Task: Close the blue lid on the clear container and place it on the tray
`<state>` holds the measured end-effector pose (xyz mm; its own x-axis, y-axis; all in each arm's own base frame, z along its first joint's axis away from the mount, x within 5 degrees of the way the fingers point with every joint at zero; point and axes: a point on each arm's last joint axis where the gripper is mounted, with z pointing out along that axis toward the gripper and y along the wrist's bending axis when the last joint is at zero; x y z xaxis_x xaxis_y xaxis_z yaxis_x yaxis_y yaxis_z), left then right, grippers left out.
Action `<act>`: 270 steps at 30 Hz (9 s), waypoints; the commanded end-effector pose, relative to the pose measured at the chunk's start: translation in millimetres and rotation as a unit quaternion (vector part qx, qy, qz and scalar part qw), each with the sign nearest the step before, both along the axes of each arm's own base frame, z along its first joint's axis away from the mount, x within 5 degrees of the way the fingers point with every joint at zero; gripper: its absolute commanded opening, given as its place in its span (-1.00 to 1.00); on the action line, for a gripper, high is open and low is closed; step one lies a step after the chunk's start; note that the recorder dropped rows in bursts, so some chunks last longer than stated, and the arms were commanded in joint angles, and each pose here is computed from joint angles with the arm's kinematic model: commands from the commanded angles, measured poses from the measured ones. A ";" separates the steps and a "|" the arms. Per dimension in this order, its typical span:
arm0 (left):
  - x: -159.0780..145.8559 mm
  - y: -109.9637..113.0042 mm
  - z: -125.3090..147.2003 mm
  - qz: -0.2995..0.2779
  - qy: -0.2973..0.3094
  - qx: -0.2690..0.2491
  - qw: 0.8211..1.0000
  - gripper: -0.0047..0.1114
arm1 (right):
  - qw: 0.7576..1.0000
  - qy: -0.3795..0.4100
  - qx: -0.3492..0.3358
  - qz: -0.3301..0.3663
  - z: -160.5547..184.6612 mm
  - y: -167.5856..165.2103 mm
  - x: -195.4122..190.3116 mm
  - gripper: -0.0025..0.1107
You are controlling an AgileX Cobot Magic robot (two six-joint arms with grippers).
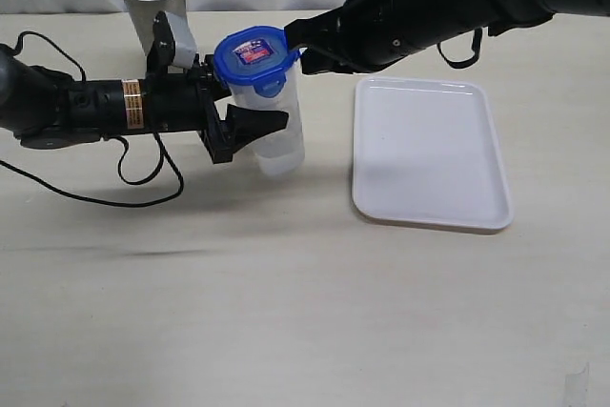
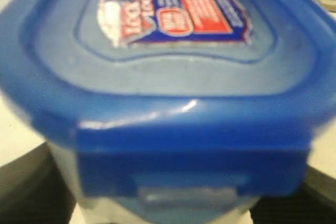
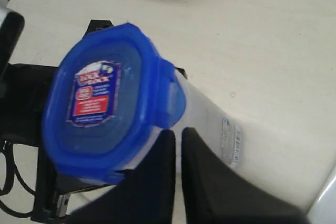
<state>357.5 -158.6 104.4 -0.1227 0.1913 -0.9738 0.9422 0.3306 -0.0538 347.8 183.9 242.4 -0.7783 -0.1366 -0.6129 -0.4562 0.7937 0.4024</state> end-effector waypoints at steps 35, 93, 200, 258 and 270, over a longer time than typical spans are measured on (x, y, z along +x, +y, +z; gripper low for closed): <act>4.9 0.0 3.6 0.023 -0.003 0.006 1.000 -0.92 | 0.913 -0.378 -0.054 -0.144 83.7 -107.1 -151.6 -0.88; 4.1 -0.2 3.2 0.018 -0.004 0.009 1.000 -0.92 | 0.839 -0.464 0.067 -0.276 -18.6 -176.8 -280.0 -0.88; 4.1 -0.2 3.2 0.018 -0.004 0.009 1.000 -0.92 | 0.865 -0.369 -0.285 -0.187 -62.0 -185.5 -294.8 -0.88; 7.6 -155.5 57.1 0.003 -0.261 0.200 0.944 -0.92 | 0.882 -0.343 -0.180 -0.267 -60.1 -185.5 -294.3 -0.88; -0.5 -169.8 51.8 -0.039 -0.374 0.399 0.836 -0.92 | 0.882 -0.343 -0.180 -0.267 -60.1 -185.5 -294.3 -0.88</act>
